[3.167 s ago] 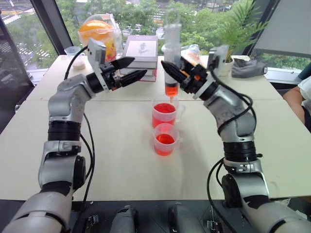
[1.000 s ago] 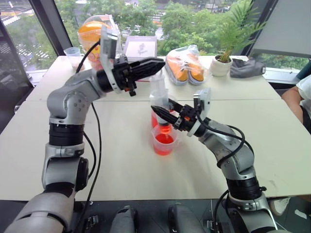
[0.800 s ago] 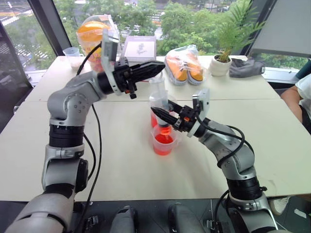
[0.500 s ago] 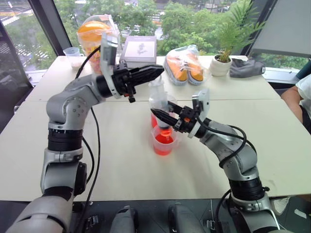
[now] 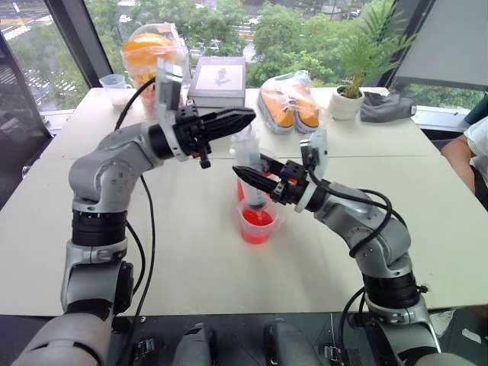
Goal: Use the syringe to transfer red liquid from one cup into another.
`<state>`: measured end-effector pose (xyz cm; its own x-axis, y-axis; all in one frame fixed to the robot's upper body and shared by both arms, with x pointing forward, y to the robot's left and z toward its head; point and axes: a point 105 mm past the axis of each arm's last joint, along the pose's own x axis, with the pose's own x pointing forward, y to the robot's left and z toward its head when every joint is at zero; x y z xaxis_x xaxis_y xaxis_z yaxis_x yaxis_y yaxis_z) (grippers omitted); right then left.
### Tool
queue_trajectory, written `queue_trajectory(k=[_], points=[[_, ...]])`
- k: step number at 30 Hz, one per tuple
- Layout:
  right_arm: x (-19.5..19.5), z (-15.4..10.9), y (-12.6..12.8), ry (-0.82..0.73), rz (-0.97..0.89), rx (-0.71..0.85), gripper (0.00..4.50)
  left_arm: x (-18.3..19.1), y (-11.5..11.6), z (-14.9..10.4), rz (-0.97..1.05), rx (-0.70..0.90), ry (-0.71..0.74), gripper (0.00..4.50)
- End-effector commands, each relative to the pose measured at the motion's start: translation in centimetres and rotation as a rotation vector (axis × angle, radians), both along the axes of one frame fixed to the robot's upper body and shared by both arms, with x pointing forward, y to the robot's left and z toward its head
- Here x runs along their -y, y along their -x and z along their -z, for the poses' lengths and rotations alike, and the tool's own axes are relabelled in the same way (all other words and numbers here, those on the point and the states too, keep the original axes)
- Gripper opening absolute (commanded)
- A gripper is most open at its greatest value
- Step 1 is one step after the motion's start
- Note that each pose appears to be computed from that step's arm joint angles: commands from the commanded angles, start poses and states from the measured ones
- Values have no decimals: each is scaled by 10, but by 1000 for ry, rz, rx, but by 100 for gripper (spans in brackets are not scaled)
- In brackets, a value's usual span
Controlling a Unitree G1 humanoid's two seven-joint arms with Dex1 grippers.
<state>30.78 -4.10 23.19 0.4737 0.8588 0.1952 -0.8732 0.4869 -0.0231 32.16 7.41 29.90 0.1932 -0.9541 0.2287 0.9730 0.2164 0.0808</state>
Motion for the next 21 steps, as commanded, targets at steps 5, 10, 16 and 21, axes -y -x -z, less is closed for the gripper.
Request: queue_trajectory(k=[5, 10, 16, 21], points=[[15, -72, 15, -151, 35, 229, 138, 19, 8, 26, 77, -75, -89, 5], [14, -67, 14, -140, 29, 201, 138, 13, 5, 15, 53, -57, -70, 5], [9, -48, 13, -120, 7, 132, 138, -3, 1, -1, -2, -33, -37, 202], [7, -37, 13, -102, 8, 97, 138, -25, -6, -13, -97, 10, -20, 444]])
